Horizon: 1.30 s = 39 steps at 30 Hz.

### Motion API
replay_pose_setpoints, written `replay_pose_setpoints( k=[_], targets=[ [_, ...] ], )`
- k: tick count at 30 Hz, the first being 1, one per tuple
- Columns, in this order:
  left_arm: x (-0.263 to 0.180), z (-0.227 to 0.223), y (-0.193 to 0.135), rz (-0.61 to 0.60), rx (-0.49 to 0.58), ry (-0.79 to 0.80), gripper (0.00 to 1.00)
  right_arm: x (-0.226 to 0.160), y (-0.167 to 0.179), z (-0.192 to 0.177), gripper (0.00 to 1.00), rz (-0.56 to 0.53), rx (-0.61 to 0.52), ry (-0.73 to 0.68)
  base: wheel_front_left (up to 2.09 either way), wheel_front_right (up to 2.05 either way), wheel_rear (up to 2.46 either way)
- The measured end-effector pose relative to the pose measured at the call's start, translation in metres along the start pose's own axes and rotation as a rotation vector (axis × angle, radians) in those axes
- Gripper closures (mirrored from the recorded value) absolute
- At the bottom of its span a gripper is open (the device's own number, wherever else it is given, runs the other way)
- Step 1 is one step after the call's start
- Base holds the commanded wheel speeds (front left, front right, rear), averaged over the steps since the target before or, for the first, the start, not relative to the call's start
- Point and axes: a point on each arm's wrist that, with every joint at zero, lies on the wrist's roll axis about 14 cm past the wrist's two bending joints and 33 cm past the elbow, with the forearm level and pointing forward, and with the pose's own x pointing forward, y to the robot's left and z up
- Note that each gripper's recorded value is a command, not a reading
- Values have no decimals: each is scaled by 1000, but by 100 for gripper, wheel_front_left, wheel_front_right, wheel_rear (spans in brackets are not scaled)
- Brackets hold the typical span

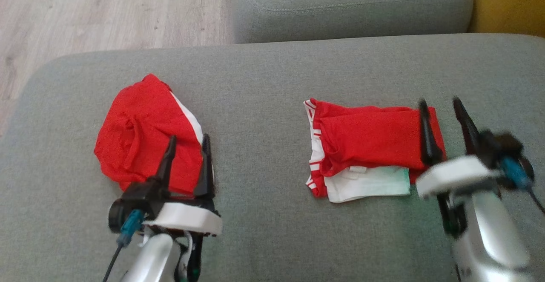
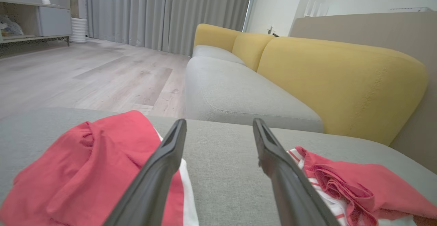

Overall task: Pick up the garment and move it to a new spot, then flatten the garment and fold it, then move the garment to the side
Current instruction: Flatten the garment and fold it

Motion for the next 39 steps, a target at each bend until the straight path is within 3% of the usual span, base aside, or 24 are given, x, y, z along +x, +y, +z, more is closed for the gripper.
replay_pose_setpoints(
  k=[7, 16, 17, 18, 19, 25, 33, 39],
  targets=[
    [-8, 1, 13, 42, 30, -14, 0, -45, -20, -32, 0, -77, -9, 66, 0, 0, 0],
    [-7, -5, 12, 36, 34, -8, 0, -42, -11, -33, 0, -52, 15, 62, 0, 0, 0],
    [-6, -6, 12, 31, 34, -5, 0, -40, -10, -36, 24, -50, 16, 75, 0, 0, 0],
    [-3, -8, 13, 27, 35, 0, 0, -33, -11, -39, 83, -53, 20, 92, 0, 0, 0],
    [-1, -9, 14, 30, 34, 4, 0, -28, -14, -42, 100, -58, 19, 110, 0, 0, 0],
    [4, -16, 24, 46, 39, 25, 0, -6, -26, -70, 100, -96, 34, 223, 0, 0, 0],
    [3, -20, 39, 80, 43, 40, 0, -9, -30, -129, 100, -114, 13, 446, 0, 0, 0],
    [0, -18, 39, 81, 48, 39, 0, 11, -8, -118, 100, -48, 16, 392, 0, 0, 0]
  ],
)
